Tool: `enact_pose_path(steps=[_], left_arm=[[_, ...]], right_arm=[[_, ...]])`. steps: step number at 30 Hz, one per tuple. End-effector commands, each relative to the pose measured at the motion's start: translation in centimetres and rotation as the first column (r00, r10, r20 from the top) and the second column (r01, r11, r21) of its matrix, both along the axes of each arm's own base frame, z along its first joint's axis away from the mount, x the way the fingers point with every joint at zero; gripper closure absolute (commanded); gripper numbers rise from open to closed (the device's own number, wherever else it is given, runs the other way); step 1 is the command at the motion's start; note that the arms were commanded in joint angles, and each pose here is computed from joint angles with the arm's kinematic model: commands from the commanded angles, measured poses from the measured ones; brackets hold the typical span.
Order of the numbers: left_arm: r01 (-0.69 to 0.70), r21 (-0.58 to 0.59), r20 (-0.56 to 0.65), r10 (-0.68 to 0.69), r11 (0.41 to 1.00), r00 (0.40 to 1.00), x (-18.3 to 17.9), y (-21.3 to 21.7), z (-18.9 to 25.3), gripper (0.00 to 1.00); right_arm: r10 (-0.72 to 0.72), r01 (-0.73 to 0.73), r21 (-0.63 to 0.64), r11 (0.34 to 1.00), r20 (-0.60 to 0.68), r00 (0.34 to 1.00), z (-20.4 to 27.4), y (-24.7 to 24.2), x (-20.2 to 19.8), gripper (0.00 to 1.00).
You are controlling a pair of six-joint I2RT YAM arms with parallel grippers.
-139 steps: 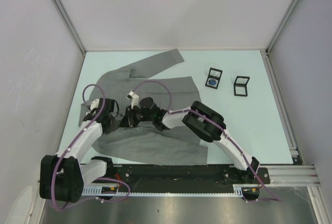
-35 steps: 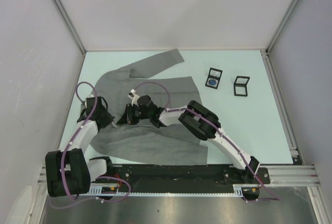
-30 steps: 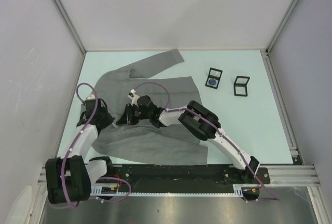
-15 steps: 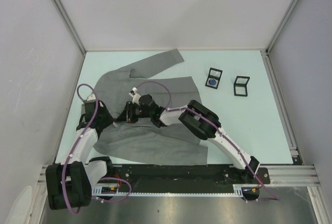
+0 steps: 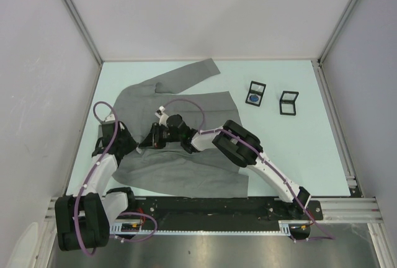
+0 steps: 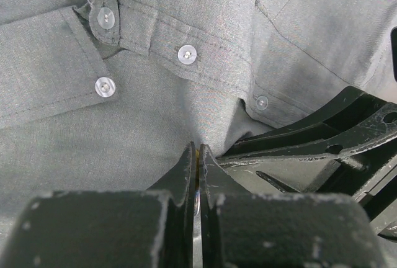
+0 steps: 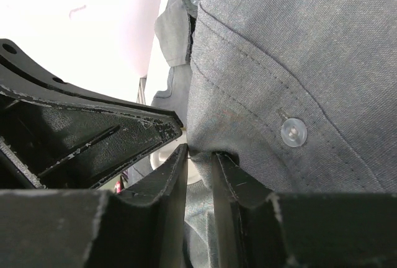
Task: Remove the brooch from the garment
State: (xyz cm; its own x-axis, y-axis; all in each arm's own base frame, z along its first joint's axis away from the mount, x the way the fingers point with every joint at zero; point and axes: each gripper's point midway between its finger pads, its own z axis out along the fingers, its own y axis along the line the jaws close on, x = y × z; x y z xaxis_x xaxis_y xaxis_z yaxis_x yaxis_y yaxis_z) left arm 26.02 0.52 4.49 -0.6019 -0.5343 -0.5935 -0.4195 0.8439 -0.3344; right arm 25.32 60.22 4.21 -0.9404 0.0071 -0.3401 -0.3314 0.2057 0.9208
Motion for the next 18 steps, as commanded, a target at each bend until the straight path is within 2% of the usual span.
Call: enact_pose_path(steps=[1,10,18], left_arm=[[0.006,-0.026,0.041,-0.005,1.000,0.999,0.7,-0.4,0.5,1.00],[-0.021,-0.034,0.036,0.022,0.999,0.999,0.7,-0.2,0.3,1.00],[-0.041,-0.027,0.019,0.041,0.999,0.999,0.5,0.1,0.0,1.00]], right_arm=[[0.009,-0.010,0.037,0.999,0.031,0.999,0.9,0.7,0.1,0.74],[0.028,-0.030,0.039,0.999,0.049,0.998,1.0,0.8,-0.6,0.74],[0.001,-0.005,0.084,0.996,0.047,0.999,1.8,-0.4,0.2,0.68]])
